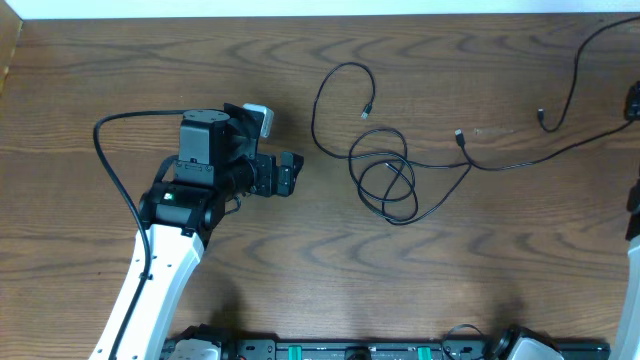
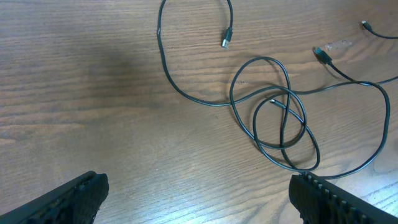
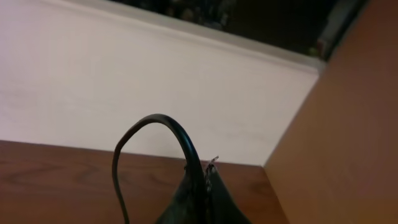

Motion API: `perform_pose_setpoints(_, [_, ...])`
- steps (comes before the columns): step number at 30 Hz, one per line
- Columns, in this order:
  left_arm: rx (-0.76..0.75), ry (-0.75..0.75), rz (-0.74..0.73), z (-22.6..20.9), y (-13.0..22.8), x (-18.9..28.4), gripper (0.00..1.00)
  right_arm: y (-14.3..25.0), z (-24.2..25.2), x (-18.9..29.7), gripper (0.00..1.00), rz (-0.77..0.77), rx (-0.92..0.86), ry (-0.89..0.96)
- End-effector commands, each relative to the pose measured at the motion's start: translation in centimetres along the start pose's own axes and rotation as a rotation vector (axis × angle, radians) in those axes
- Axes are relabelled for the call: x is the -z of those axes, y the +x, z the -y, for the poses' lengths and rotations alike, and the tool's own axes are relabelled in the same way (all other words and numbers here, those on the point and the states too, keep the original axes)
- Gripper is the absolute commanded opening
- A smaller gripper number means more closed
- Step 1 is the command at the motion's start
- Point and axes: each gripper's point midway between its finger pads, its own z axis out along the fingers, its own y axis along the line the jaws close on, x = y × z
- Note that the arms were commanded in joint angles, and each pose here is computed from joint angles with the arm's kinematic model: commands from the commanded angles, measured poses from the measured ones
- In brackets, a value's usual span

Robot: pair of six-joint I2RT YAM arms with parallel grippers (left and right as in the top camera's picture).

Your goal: Untangle cables

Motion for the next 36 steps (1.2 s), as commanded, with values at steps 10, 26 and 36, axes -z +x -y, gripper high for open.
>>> perform_pose_setpoints(10, [-0.001, 0.009, -0.007, 0.0, 0.2, -0.1, 0.98, 4.2, 5.1, -0.2, 0.01, -0.112, -0.059, 0.110])
perform_pose_setpoints(26, [-0.001, 0.009, -0.007, 0.0, 0.2, -0.1, 0.98, 7.5, 10.7, 1.3, 0.01, -0.183, -0.102, 0.242])
perform_pose_setpoints(36, [-0.001, 0.009, -0.007, 0.0, 0.2, -0.1, 0.97, 8.4, 14.5, 3.2, 0.01, -0.190, -0.109, 0.342])
